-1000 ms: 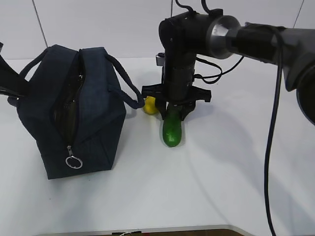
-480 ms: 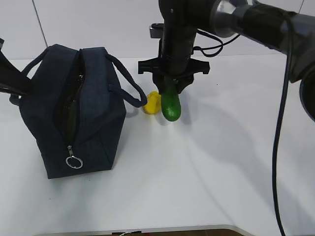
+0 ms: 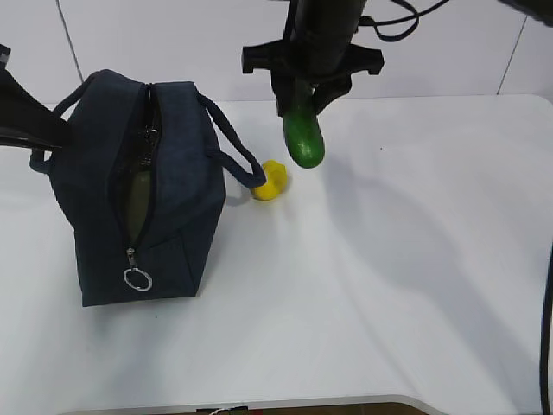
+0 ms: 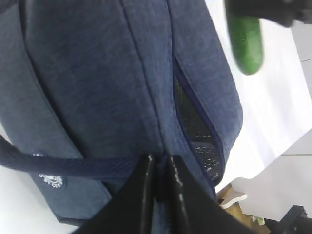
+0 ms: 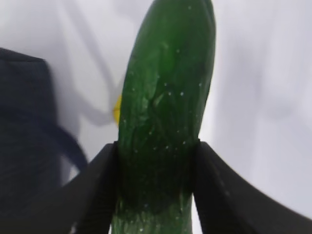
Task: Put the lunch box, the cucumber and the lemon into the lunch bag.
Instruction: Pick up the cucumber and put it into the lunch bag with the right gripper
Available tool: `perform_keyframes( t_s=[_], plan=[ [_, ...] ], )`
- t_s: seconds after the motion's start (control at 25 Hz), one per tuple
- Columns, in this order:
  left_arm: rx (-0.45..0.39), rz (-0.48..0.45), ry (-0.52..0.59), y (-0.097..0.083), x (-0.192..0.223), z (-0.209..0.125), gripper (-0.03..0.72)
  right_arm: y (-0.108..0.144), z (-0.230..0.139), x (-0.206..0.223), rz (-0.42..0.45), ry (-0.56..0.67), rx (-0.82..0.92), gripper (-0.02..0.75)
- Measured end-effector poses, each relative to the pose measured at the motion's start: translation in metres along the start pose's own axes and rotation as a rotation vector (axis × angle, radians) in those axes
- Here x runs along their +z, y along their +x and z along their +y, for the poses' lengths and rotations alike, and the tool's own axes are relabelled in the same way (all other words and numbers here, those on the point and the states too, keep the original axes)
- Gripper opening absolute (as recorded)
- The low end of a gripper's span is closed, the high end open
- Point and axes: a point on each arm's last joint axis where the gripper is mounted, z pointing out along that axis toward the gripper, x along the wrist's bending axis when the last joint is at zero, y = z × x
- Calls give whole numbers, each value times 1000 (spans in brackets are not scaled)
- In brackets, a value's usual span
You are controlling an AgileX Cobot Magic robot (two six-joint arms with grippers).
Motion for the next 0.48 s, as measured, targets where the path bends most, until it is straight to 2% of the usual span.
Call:
perform_keyframes(
  t_s=[0.16, 0.48],
  plan=[
    [0, -1, -2, 0, 0, 0, 11, 6, 1, -30, 103, -22, -13, 365],
    [13, -1, -2, 0, 0, 0, 11, 34, -7, -49, 446, 49, -66, 364]
  ],
)
